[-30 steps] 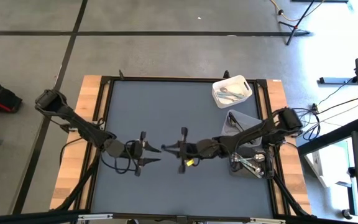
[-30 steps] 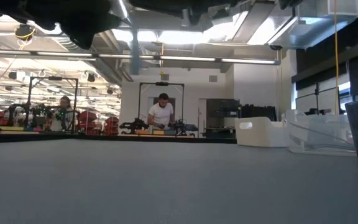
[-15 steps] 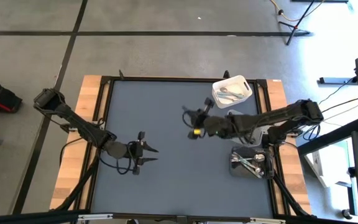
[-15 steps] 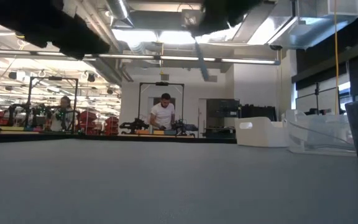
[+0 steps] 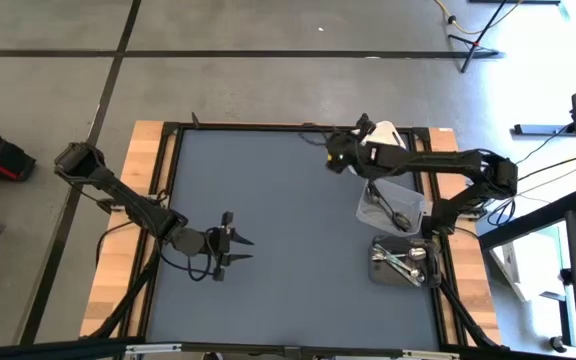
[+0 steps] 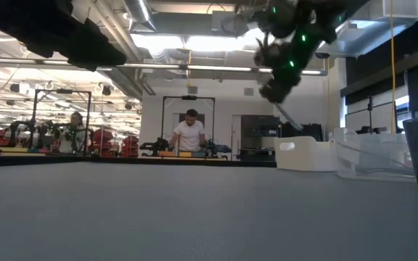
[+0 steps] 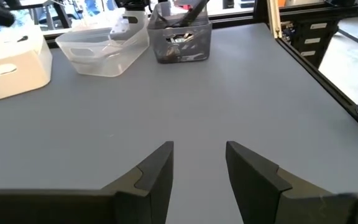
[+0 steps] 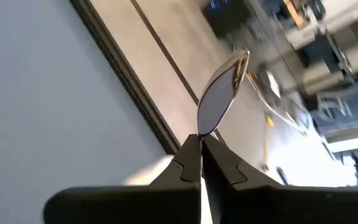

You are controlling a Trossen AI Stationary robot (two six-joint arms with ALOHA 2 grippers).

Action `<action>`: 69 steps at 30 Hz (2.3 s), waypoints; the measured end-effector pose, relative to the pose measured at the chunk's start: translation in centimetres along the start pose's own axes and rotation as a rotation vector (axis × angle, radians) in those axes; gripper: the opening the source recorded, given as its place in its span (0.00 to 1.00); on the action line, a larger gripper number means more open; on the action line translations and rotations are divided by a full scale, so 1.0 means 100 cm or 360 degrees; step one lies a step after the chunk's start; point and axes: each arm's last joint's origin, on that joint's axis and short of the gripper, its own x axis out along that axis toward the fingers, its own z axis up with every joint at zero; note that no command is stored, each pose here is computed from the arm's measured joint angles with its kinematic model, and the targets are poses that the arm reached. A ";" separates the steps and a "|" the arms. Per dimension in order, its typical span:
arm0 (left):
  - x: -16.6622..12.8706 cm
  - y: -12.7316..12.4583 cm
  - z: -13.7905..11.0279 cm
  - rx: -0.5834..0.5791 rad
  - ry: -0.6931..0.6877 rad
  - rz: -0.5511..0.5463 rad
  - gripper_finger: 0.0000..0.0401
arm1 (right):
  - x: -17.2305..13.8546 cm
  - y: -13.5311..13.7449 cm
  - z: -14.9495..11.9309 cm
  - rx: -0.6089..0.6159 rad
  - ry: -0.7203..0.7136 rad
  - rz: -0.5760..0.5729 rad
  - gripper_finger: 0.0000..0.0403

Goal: Sort silverware by color (type)
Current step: Put the light blue spoon into the white bin, then return to Home Position

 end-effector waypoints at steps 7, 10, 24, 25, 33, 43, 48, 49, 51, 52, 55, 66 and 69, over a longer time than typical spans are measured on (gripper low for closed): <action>0.000 0.000 0.000 0.0008 -0.0002 0.0013 0.35 | 0.046 -0.027 -0.043 -0.0096 0.0288 -0.0028 0.00; 0.001 0.003 0.000 0.0004 -0.0004 0.0055 0.35 | 0.058 -0.033 -0.061 -0.0106 0.0387 0.0018 0.00; 0.007 0.018 0.002 -0.0037 0.0002 0.0159 0.35 | 0.067 -0.044 -0.084 -0.0052 0.0568 0.0116 0.21; 0.008 0.020 0.002 -0.0043 0.0002 0.0172 0.35 | 0.063 -0.044 -0.079 -0.0041 0.0564 0.0126 0.24; 0.009 0.063 0.017 -0.0076 -0.0092 0.0233 0.35 | 0.005 -0.059 -0.027 0.0127 0.0011 0.0698 0.35; -0.002 0.126 0.021 -0.0086 -0.0152 0.0173 0.33 | -0.034 -0.057 -0.044 0.0287 -0.0598 0.1308 0.24; -0.011 0.140 0.002 -0.0166 -0.0131 0.0241 0.23 | -0.040 -0.047 -0.078 0.0377 -0.0613 0.1348 0.13; -0.014 0.141 -0.002 -0.0184 -0.0150 0.0248 0.21 | -0.041 -0.045 -0.085 0.0382 -0.0619 0.1369 0.11; -0.020 0.141 -0.011 -0.0199 -0.0210 0.0233 0.15 | -0.047 -0.043 -0.095 0.0414 -0.0657 0.1422 0.07; -0.024 0.140 -0.015 -0.0206 -0.0244 0.0221 0.13 | -0.050 -0.043 -0.100 0.0428 -0.0687 0.1441 0.06; -0.034 0.137 -0.029 -0.0241 -0.0370 0.0220 0.07 | -0.062 -0.043 -0.111 0.0481 -0.0792 0.1462 0.01; -0.058 0.129 -0.054 -0.0311 -0.0564 0.0221 0.01 | -0.093 -0.046 -0.152 0.0637 -0.1036 0.1417 0.00; -0.060 0.128 -0.055 -0.0316 -0.0556 0.0224 0.01 | -0.093 -0.042 -0.167 0.0706 -0.1048 0.1397 0.00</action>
